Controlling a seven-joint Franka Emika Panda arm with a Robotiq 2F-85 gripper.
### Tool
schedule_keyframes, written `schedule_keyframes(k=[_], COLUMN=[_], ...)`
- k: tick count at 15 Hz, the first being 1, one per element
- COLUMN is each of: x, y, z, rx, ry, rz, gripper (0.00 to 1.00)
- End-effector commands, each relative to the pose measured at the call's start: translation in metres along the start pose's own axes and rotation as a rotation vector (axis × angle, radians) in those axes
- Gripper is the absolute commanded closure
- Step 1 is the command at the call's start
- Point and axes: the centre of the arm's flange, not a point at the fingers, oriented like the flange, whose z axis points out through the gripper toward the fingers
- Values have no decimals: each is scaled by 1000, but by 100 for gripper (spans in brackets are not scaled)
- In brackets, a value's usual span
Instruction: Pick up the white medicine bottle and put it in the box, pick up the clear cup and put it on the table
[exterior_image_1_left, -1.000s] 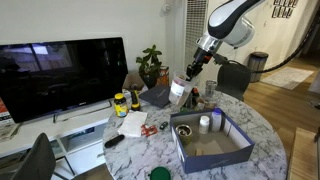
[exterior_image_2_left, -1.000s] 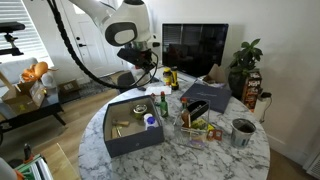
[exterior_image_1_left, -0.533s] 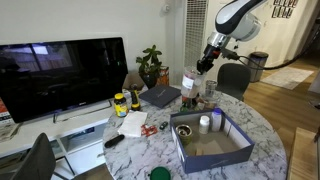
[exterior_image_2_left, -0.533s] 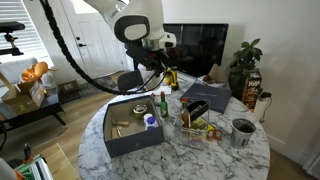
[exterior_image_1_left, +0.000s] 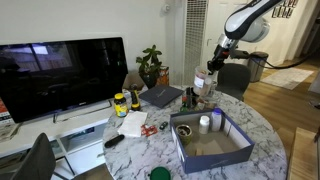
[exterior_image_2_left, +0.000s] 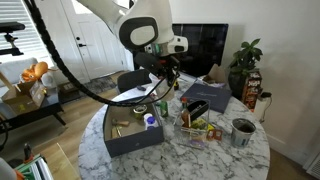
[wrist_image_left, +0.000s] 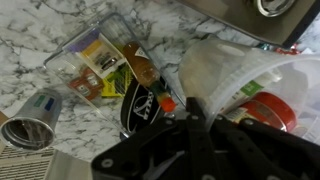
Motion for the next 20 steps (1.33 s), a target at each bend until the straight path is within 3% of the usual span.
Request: schedule_keyframes(k=[1, 6, 14, 20], x=[-22, -33, -18, -20], y=[-10, -24, -29, -18], z=[33, 66, 84, 106], rx=[-89, -73, -96, -121], ry=[-62, -88, 44, 40], rz=[2, 20, 37, 78], gripper=[99, 99, 99, 99])
